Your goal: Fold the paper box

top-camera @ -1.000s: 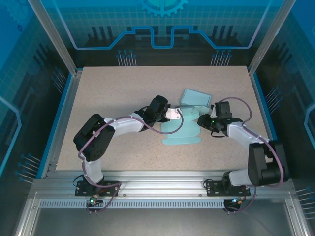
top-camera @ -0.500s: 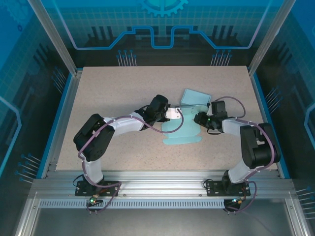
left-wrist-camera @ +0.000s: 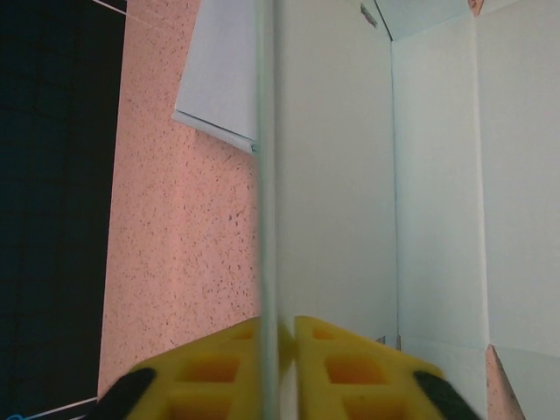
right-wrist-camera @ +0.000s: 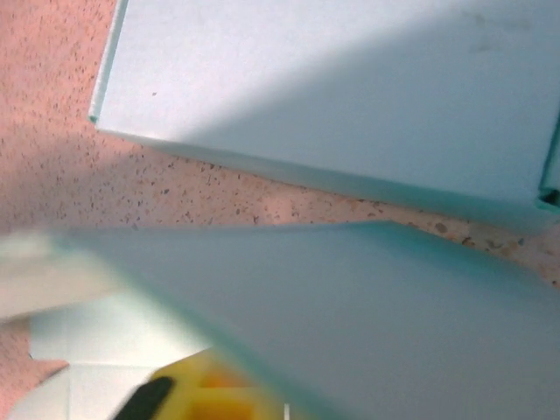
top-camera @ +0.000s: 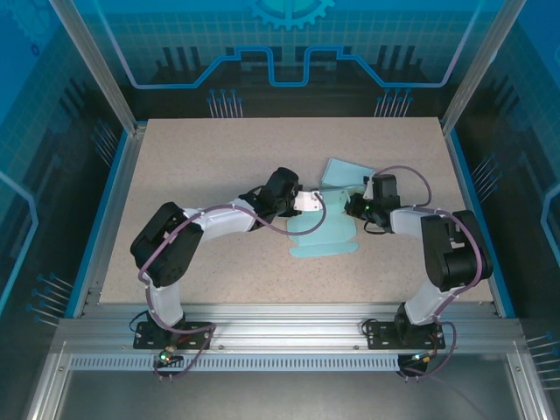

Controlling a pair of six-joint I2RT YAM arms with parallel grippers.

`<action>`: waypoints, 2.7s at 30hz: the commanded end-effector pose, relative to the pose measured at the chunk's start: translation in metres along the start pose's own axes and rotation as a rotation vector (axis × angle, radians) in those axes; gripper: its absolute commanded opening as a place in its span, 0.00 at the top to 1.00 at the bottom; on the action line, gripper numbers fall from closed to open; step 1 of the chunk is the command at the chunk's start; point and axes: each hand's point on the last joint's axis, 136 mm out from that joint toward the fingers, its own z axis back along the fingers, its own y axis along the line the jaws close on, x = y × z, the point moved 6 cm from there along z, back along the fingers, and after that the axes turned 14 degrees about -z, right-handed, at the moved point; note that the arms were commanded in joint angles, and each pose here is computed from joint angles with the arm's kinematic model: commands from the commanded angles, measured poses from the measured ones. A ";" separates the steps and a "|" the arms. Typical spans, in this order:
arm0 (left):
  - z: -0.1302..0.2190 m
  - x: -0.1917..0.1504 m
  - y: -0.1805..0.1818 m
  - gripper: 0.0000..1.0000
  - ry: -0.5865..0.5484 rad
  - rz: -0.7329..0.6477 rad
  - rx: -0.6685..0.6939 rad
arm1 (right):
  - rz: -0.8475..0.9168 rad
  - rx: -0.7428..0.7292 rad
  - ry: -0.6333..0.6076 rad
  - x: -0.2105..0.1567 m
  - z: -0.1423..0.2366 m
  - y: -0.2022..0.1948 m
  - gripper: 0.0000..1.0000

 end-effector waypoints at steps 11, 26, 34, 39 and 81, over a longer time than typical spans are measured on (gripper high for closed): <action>0.036 -0.004 0.013 0.54 0.008 0.069 0.043 | 0.078 -0.088 0.044 -0.017 0.012 0.001 1.00; 0.090 -0.039 0.051 0.36 -0.070 0.395 0.131 | 0.173 -0.144 0.049 -0.036 0.029 0.000 1.00; 0.056 -0.054 0.062 0.30 -0.135 0.593 -0.198 | 0.192 -0.160 0.051 -0.036 0.025 -0.002 1.00; 0.022 -0.061 0.068 0.33 -0.137 0.587 -0.283 | 0.196 -0.167 0.053 -0.037 0.023 -0.002 1.00; -0.048 -0.084 0.055 0.77 -0.180 0.775 -0.537 | 0.201 -0.168 0.062 -0.038 0.020 -0.003 1.00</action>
